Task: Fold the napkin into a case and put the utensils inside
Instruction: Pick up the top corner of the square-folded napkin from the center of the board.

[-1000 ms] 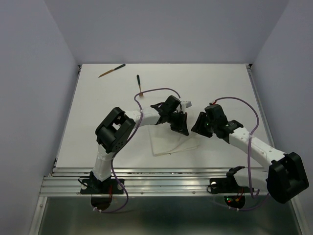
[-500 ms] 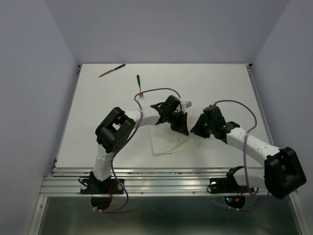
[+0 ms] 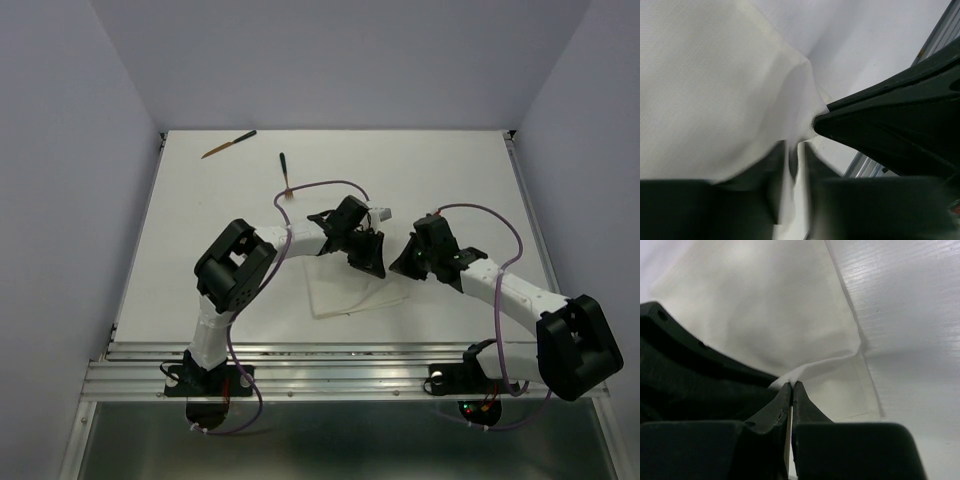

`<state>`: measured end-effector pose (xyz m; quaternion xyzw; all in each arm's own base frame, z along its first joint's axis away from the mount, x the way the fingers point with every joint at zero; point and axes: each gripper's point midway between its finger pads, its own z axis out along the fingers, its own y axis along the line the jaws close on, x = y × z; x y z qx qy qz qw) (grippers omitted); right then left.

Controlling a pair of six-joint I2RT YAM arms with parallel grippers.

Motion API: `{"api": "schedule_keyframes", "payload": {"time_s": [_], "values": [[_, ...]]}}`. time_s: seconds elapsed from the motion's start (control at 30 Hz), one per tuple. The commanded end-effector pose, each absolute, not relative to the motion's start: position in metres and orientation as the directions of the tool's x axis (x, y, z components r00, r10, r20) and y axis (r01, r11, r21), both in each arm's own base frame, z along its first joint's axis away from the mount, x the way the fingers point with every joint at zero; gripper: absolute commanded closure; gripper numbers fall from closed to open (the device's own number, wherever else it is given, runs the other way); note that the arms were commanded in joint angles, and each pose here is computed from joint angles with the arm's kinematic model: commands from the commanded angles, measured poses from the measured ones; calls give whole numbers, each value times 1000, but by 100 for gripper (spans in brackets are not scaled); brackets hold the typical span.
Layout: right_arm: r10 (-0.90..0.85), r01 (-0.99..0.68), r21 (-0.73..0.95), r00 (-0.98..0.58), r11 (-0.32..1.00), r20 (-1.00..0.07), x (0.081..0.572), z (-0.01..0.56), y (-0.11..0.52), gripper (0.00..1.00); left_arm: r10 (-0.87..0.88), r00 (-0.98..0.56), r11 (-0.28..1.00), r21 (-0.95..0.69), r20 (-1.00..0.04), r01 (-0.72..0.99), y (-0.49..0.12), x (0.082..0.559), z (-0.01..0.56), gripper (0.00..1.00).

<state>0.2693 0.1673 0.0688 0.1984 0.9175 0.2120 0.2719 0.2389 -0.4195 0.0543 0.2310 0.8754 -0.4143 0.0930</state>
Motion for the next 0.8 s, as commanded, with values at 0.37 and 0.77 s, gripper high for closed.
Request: {"api": "schedule_keyframes", "payload": {"time_s": [0.37, 0.77], "values": [[416, 100, 560, -777, 822, -472, 301, 95, 194, 99, 200, -851, 679, -558, -485, 478, -337, 275, 108, 40], [370, -18, 620, -789, 784, -491, 347, 112, 234, 99, -61, -889, 795, -561, -454, 231, -246, 293, 108, 51]]}}
